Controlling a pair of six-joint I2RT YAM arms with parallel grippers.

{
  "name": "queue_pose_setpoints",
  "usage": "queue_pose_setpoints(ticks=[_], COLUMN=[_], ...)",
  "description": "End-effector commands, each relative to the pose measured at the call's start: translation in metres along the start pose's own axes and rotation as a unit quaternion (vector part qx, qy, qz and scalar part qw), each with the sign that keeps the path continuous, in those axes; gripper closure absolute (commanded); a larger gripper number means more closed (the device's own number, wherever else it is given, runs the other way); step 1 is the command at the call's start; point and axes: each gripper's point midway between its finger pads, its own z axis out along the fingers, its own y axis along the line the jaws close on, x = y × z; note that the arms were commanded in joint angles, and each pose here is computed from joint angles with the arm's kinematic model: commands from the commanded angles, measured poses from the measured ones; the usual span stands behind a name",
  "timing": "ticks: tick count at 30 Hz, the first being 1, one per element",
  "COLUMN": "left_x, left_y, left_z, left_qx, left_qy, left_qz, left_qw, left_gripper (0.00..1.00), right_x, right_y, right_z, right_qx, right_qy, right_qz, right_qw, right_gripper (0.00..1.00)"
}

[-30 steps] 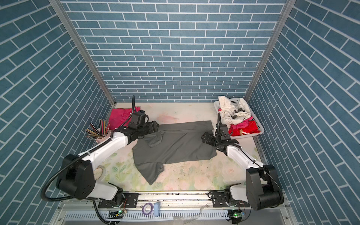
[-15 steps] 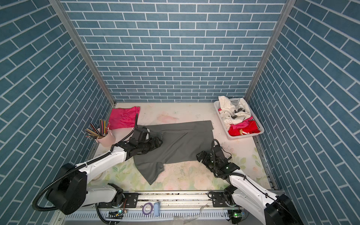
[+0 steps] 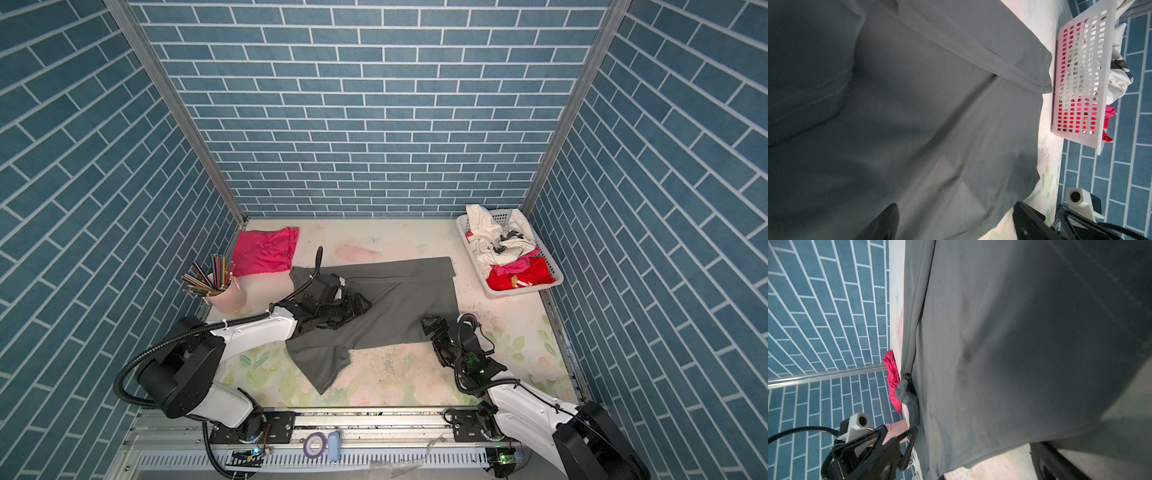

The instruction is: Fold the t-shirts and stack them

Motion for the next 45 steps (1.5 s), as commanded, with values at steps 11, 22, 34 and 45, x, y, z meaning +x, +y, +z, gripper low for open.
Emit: queue_pose_setpoints(ticks=[11, 22, 34, 45], left_x=[0.03, 0.028, 0.023, 0.022], left_y=[0.054, 0.059, 0.055, 0.053], left_z=[0.018, 0.018, 0.019, 0.02], left_qx=[-0.049, -0.063, -0.059, -0.057], left_qy=[0.025, 0.023, 0.021, 0.021], left_qz=[-0.013, -0.003, 0.002, 0.005], left_qw=[0.998, 0.998, 0.998, 0.998], left_gripper=[0.12, 0.12, 0.12, 0.12], right_x=[-0.077, -0.091, -0.078, -0.086], right_y=[-0.032, -0.006, -0.01, -0.018], right_z=[-0.022, -0.007, -0.008, -0.016], right_qx=[-0.01, -0.003, 0.072, 0.131], right_qy=[-0.127, -0.063, 0.027, 0.023], right_qz=[0.066, 0.011, -0.145, -0.183], right_qw=[0.99, 0.998, 0.986, 0.974], right_gripper=[0.02, 0.03, 0.43, 0.84])
